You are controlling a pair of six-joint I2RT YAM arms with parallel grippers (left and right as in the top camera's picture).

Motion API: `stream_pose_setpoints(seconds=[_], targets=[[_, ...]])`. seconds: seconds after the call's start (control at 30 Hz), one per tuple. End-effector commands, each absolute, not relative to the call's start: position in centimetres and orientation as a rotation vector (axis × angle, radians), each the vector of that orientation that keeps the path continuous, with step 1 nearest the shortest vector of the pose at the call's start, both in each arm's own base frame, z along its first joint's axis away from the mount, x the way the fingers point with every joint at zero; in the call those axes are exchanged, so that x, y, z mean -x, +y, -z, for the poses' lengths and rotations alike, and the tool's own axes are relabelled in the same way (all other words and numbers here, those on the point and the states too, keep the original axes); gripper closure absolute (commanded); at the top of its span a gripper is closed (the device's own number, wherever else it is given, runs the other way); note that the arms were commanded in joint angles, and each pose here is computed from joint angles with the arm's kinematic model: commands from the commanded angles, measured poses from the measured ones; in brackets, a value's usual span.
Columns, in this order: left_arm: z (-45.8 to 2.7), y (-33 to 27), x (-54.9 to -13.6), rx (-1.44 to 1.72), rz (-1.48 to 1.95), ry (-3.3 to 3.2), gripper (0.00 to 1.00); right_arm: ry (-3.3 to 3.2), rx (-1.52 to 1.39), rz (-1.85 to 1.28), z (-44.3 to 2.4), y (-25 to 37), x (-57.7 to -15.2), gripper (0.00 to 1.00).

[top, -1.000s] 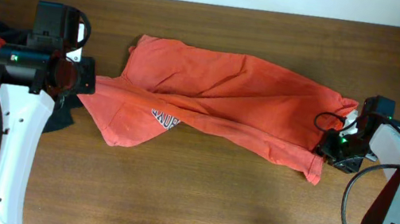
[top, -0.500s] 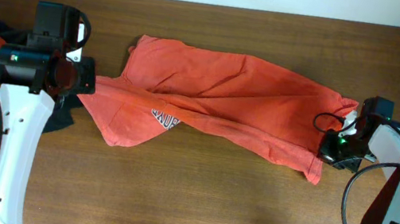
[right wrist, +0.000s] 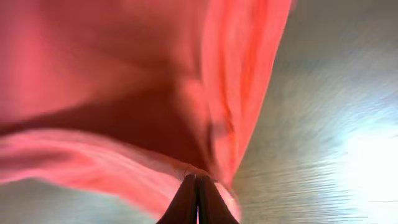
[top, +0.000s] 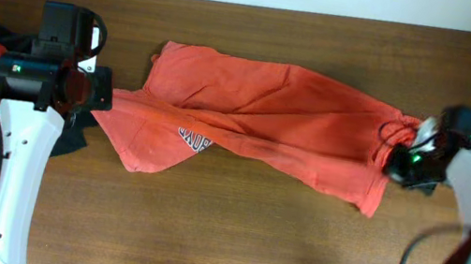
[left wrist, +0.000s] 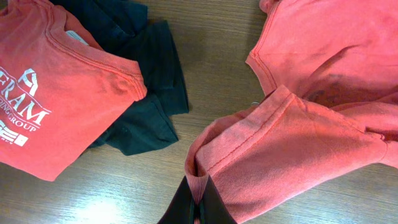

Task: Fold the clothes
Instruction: 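Lift the shirt with both grippers and fling it flat onto the table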

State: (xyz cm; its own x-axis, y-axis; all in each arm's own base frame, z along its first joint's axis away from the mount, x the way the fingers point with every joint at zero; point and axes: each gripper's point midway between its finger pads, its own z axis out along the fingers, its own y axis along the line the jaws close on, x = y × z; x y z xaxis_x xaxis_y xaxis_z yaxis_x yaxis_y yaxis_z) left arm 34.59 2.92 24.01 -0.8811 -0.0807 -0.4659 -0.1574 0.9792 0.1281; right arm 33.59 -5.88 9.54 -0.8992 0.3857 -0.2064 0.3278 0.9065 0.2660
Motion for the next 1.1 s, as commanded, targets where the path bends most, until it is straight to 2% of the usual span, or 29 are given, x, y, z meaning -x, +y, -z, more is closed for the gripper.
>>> stream_pose_setpoints(seconds=[0.0,0.17,0.47,0.57,0.77,0.97,1.07], targets=[[-26.8,3.4,-34.3,0.166,-0.243,2.567,1.0,2.599,-0.532,-0.225,-17.2,-6.9,-34.5,0.96],[-27.9,3.7,-34.0,0.175,-0.259,2.531,1.0,2.459,-0.583,-0.088,-21.4,-8.4,-33.3,0.96],[-30.9,4.2,-33.5,0.164,-0.289,2.424,1.0,2.36,-0.549,-0.082,-24.6,-8.2,-32.9,0.96],[-35.1,4.2,-32.7,0.129,-0.291,2.31,0.99,2.271,-0.508,-0.104,-28.3,-7.8,-33.1,0.96],[-47.9,3.2,-28.6,0.062,-0.231,1.964,1.0,2.076,-0.447,-0.081,-39.0,-7.1,-30.9,0.96],[-56.1,3.2,-23.5,0.036,-0.256,1.736,1.0,1.87,-0.385,-0.057,-49.3,-5.8,-26.6,0.96],[-59.0,3.3,-21.3,0.034,-0.263,1.643,1.0,1.796,-0.37,-0.04,-52.4,-5.4,-24.5,0.96]])
